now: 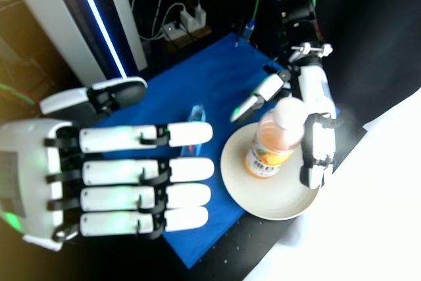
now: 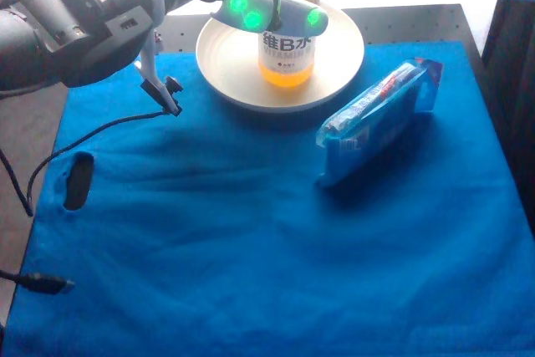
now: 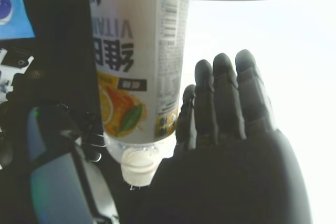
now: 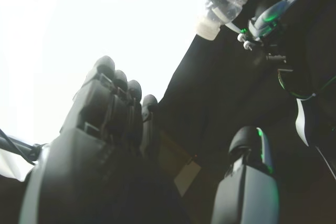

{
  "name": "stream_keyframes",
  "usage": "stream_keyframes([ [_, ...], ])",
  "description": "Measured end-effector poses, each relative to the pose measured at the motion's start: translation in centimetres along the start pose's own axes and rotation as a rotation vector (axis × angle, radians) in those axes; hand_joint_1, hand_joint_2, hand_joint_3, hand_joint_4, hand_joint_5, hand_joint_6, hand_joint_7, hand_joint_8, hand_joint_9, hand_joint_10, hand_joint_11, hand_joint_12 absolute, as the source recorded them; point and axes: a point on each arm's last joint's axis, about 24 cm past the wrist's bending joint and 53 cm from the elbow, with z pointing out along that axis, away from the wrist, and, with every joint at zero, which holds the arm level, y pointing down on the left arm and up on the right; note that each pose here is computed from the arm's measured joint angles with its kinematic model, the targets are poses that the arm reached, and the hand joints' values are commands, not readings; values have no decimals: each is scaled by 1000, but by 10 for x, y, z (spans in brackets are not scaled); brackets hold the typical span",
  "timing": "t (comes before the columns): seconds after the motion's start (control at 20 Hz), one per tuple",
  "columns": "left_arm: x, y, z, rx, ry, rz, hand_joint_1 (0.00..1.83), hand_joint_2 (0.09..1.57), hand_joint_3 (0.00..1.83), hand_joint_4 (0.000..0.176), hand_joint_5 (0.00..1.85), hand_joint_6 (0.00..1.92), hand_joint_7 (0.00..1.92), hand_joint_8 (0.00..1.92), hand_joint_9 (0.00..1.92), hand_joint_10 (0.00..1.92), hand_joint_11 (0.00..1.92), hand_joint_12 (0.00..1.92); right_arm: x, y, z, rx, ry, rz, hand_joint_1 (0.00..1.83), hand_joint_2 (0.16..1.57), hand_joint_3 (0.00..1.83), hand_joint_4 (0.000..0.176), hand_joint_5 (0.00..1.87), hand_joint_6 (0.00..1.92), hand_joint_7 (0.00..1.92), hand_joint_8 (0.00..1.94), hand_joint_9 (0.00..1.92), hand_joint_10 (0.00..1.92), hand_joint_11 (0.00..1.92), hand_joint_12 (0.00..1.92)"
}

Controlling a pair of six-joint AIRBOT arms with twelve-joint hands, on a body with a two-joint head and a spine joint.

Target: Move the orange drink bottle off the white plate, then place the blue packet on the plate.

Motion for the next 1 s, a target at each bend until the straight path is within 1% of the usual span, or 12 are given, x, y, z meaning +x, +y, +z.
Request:
stream_keyframes([
  [0.05, 0, 1, 0, 3, -1, -10, 756, 903, 12, 0, 726, 25, 804, 20, 700, 11, 361, 515, 1, 0, 0, 0, 2, -1, 750, 865, 2, 49, 322, 8, 326, 10, 275, 7, 263, 15],
  [0.1, 0, 2, 1, 4, -3, -30, 937, 1089, 1, 139, 884, 844, 936, 15, 819, 18, 373, 729, 1, 0, 0, 0, 2, -1, 746, 887, 11, 41, 310, 2, 317, 4, 264, 2, 254, 10],
  [0.15, 0, 6, 1, 5, -6, -56, 950, 1161, 0, 169, 849, 1119, 996, 17, 883, 25, 365, 910, 0, 1, 0, -3, 1, -1, 729, 879, 5, 42, 313, 3, 329, 8, 277, 7, 268, 15],
  [0.2, 2, 7, 2, 12, -7, -82, 1139, 1156, 8, 46, 834, 1152, 969, 852, 1069, 97, 615, 1099, 0, 1, 0, -3, 0, 0, 729, 872, 1, 37, 307, 0, 319, 2, 269, 3, 243, 4],
  [0.25, 3, 7, 3, 15, -6, -88, 1192, 1179, 2, 0, 788, 1130, 937, 1163, 1223, 207, 797, 1322, 0, 1, 0, -3, -1, 0, 724, 885, 6, 23, 293, 0, 298, 0, 252, 0, 228, 0],
  [0.4, 4, 3, 4, 33, -2, -90, 1189, 1191, 0, 0, 822, 1082, 869, 1314, 935, 901, 751, 1499, 0, 1, 0, -2, 1, 0, 726, 884, 2, 43, 303, 5, 321, 10, 257, 3, 229, 4],
  [0.7, -22, -1, -12, 77, -41, -120, 1206, 1148, 0, 0, 970, 887, 879, 1259, 778, 671, 274, 1651, 2, 1, 0, -5, 2, 4, 752, 939, 14, 7, 282, 0, 335, 5, 275, 7, 247, 12],
  [0.8, -40, -13, -28, 127, -55, -118, 1062, 1150, 0, 0, 916, 1072, 950, 541, 802, 890, 462, 1592, 4, 2, 0, -10, 3, 11, 733, 946, 12, 15, 275, 0, 321, 0, 256, 0, 228, 3],
  [0.85, -47, -20, -35, 146, -59, -115, 1018, 1196, 0, 8, 826, 1216, 1040, 234, 848, 725, 583, 1443, 6, 3, 0, -13, 5, 16, 720, 942, 7, 31, 278, 2, 329, 4, 251, 1, 226, 2],
  [0.9, -52, -26, -42, 165, -55, -100, 971, 1202, 0, 93, 811, 1239, 1030, 155, 749, 779, 426, 1554, 8, 4, 0, -14, 11, 17, 714, 942, 6, 33, 278, 1, 322, 1, 256, 3, 234, 5],
  [0.95, -54, -32, -48, 184, -48, -88, 971, 1202, 0, 93, 811, 1239, 1030, 155, 749, 779, 426, 1554, 10, 4, 0, -16, 15, 18, 714, 942, 6, 33, 278, 1, 322, 1, 256, 3, 234, 5],
  [1.0, -53, -37, -53, 200, -35, -73, 1136, 1149, 58, 46, 874, 1118, 891, 1009, 762, 766, 445, 1413, 10, 4, 0, -16, 16, 18, 700, 921, 0, 43, 298, 9, 327, 2, 266, 7, 258, 15],
])
